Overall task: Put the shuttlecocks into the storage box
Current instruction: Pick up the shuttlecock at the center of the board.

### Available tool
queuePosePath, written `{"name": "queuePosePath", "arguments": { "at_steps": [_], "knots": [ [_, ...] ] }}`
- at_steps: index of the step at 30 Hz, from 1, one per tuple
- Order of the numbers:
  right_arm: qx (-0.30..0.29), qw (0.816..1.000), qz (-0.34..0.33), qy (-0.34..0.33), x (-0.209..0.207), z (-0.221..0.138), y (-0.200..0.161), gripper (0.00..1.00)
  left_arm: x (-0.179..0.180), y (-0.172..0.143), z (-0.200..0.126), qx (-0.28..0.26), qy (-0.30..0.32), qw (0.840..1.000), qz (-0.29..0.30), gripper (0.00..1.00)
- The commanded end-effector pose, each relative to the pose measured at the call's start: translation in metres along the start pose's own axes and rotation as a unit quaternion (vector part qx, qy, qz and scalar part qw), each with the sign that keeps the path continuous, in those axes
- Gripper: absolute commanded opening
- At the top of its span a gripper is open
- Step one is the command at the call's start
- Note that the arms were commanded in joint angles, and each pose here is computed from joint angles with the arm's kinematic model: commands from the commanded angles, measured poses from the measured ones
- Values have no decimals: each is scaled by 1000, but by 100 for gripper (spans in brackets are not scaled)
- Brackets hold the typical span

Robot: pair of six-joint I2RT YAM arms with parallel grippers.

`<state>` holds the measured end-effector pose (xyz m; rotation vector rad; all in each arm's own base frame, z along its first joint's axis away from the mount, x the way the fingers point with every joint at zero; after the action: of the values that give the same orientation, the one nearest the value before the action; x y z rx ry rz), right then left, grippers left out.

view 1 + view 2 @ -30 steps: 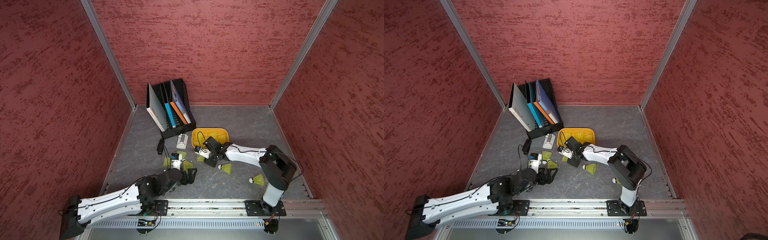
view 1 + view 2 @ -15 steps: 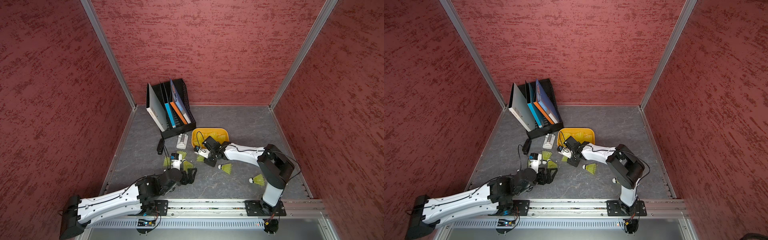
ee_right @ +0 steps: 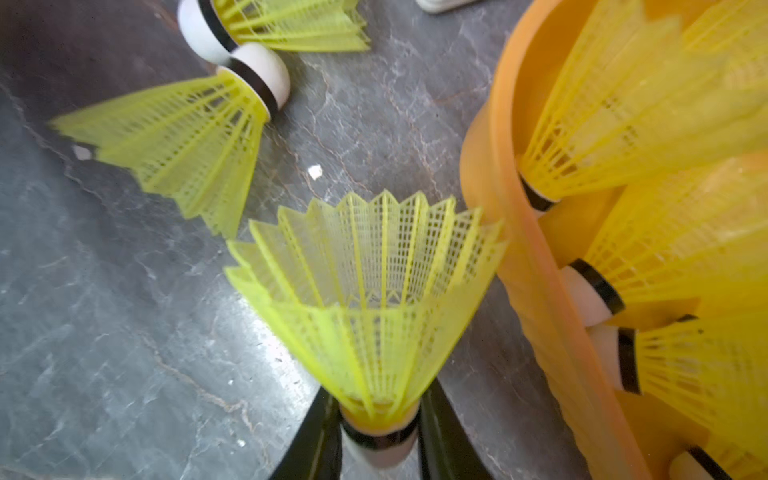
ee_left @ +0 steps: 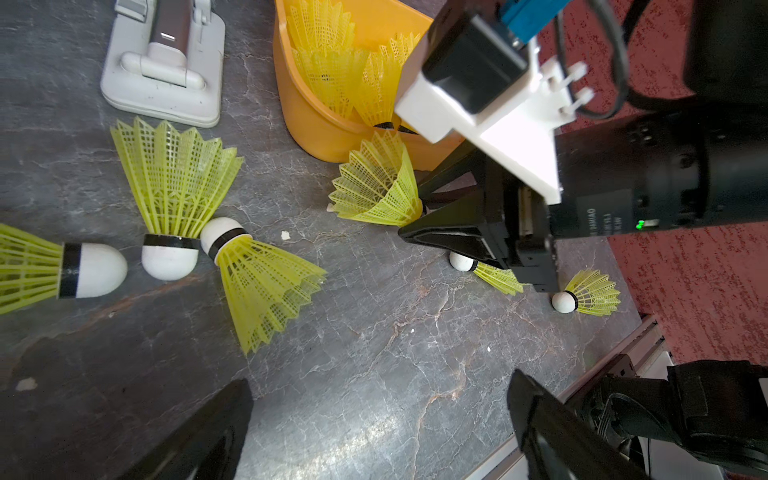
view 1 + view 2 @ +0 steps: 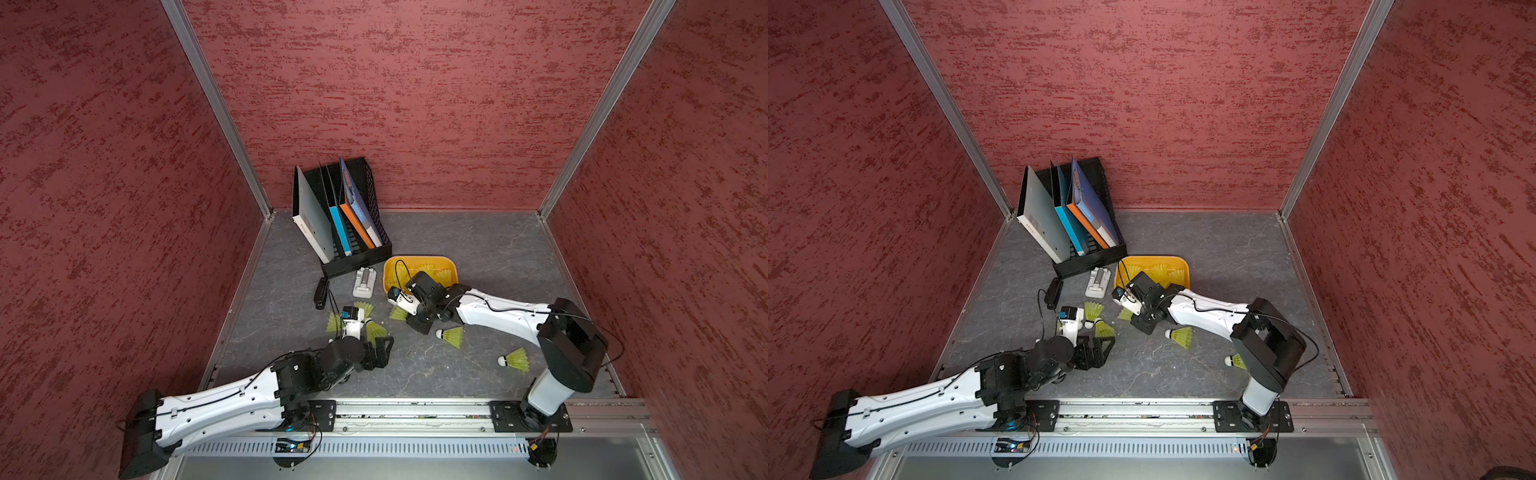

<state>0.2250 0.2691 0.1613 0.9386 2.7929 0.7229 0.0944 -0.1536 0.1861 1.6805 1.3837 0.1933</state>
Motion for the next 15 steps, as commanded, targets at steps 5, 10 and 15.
{"name": "queuePosePath", "arguments": {
  "at_steps": [5,10,15],
  "knots": [
    [-46,996,76,-4,4,-45,10,19,-23,26,-6,-7,-28,999,20,100],
    [-70,985,158,-17,-13,-68,14,19,-31,49,5,9,-57,998,4,100],
    [-91,965,243,-31,-39,-82,5,18,-29,80,22,22,-73,997,-2,100]
  ]
}}
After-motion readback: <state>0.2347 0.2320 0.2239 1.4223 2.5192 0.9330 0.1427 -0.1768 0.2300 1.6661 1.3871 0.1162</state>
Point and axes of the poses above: each gripper's point midway between its finger pads, its own z axis out along the fingers, its own x axis along the line the jaws close on, y = z × x, the point moved 10 cm from there along -z, back along the fingers, and after that the axes turned 9 degrees about z, right-handed, at the moved point
